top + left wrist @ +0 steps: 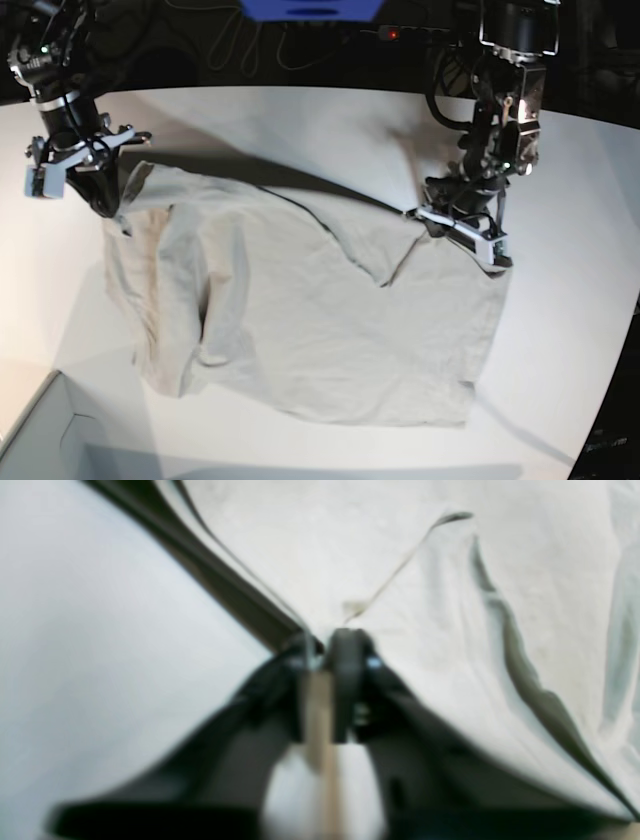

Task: Layout the t-shirt on the table in an organized manner, then fold the t-shirt properly
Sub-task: 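Release the shirt with the left gripper and regrasp its edge, then pull the shirt edge outward with both grippers to stretch it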

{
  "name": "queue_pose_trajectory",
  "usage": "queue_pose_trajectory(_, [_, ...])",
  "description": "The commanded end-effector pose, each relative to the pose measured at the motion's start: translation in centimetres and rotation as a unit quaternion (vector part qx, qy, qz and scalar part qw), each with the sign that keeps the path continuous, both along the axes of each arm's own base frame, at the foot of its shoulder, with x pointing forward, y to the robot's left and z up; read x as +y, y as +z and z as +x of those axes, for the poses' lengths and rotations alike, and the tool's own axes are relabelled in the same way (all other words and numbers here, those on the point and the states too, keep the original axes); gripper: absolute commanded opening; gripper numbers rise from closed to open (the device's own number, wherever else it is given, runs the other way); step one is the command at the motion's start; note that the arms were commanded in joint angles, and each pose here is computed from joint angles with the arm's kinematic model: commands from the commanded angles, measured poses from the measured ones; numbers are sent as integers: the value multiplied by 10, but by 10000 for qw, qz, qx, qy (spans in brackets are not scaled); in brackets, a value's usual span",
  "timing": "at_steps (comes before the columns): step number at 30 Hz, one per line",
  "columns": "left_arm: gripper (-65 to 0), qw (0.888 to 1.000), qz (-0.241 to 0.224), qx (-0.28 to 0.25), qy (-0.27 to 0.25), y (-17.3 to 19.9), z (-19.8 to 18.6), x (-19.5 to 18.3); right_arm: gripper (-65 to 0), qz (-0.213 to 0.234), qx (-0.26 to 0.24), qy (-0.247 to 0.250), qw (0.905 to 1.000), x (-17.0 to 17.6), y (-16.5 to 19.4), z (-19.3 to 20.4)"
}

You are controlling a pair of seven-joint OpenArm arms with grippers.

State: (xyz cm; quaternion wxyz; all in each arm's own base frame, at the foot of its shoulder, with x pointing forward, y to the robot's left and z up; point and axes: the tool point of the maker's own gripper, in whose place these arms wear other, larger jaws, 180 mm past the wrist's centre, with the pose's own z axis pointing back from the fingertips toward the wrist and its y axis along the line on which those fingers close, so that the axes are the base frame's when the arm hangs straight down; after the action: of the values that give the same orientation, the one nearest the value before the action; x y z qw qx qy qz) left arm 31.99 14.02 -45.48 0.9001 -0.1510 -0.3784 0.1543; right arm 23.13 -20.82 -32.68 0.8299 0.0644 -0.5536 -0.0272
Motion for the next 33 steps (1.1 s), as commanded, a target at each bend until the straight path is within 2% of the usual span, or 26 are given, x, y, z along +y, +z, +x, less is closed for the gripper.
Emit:
queue_pose_trajectory(1, [-650, 9996, 27, -268, 5, 15, 12, 4, -650, 9, -176, -11, 9998, -2, 8, 2])
queue_pose_trajectory(6, [-650, 9985, 53, -530, 83, 34, 14, 11, -650, -14, -133, 4, 9999, -4, 5, 2])
queue_pose_trajectory(11, [-650, 9915, 152, -1180, 520, 86, 9, 43, -650, -24, -86, 0, 10000, -5, 3, -1])
queue_pose_trajectory(17, [-650, 9833, 499, -1475, 945, 118, -24, 84, -650, -48, 140, 14, 9999, -3, -4, -22])
queue_pose_trajectory(27, [-650, 9796, 928, -830, 1580, 89, -88, 142, -650, 467, 828, -170, 9953, 10, -50, -58])
queue_pose_trajectory(29, [-650, 9815, 916, -831, 1459, 86, -90, 142, -650, 587, 879, 186, 9942, 23, -57, -63])
queue_pose_trajectory(31, [-650, 9853, 863, -891, 1177, 84, -89, 136, -650, 619, 945, 175, 9934, 24, -61, -67])
queue_pose_trajectory(33, [-650, 9874, 772, -894, 1055, 79, -92, 132, -623, 659, 1020, 133, 9925, 25, -64, -73])
